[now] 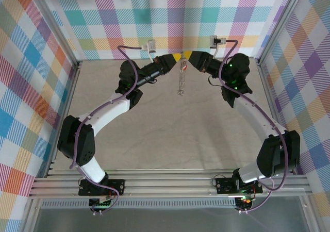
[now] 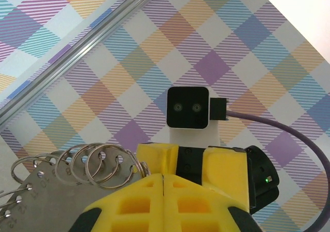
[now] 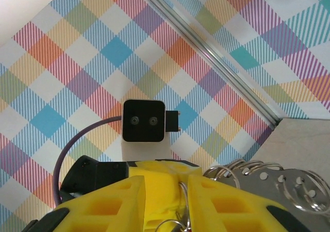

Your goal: Put the keys on the keyring

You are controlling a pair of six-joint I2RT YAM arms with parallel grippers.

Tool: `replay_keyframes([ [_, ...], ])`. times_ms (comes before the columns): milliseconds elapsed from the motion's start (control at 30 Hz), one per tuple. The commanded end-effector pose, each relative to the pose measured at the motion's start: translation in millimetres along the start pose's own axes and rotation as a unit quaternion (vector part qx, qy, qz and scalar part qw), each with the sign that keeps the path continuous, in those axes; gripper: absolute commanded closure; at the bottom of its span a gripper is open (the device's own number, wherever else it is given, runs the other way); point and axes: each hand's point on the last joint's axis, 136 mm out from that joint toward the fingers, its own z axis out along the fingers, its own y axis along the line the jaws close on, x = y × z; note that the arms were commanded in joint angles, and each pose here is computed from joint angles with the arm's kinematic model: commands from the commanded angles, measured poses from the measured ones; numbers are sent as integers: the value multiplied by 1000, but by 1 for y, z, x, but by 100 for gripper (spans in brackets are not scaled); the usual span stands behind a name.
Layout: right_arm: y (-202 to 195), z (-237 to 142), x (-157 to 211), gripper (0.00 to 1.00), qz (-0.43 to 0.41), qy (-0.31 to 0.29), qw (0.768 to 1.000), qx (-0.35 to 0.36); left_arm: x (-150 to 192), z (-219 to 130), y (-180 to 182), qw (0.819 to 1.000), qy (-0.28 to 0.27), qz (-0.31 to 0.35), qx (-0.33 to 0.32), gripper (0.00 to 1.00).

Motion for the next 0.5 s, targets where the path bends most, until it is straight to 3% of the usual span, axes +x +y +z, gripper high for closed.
replay_keyframes([
  [0,11,1,-7,71,-19,-4,1000,-21,-13,5,-38,998,-16,30,56,100],
  [467,3,-1,7,78,-7,15,1000,-26,-15,6,-37,998,-20,31,54,100],
])
